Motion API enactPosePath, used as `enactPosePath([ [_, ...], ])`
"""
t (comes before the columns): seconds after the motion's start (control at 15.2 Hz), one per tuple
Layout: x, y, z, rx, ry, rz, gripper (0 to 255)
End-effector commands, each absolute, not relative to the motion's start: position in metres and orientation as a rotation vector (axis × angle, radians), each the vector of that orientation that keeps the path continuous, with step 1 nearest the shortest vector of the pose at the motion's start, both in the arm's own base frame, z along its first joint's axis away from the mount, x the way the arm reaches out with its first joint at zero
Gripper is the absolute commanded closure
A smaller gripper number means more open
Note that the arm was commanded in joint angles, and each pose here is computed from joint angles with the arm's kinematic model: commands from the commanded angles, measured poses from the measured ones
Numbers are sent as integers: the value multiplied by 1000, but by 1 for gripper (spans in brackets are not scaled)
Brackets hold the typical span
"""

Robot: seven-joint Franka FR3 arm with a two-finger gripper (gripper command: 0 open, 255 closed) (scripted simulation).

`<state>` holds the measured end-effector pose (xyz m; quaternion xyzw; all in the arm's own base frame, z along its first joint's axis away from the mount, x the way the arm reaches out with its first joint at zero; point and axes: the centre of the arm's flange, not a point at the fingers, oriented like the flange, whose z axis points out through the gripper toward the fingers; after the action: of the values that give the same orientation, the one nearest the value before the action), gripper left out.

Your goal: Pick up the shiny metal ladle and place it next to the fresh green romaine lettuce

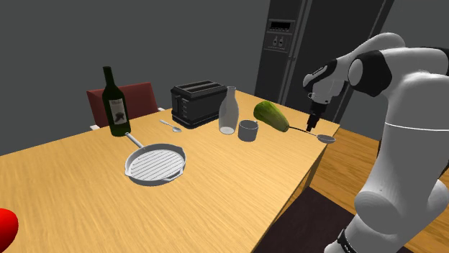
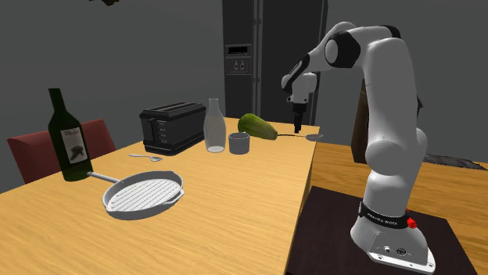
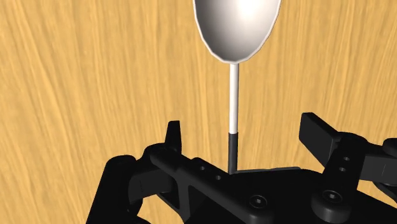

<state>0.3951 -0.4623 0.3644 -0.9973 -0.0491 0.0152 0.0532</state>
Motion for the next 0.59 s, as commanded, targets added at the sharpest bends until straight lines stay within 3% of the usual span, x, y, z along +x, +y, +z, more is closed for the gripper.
enactPosePath([
  [0.0,397,-464,389,-3031,-148,47,0],
  [0.53,397,-465,399,-3031,-148,47,0],
])
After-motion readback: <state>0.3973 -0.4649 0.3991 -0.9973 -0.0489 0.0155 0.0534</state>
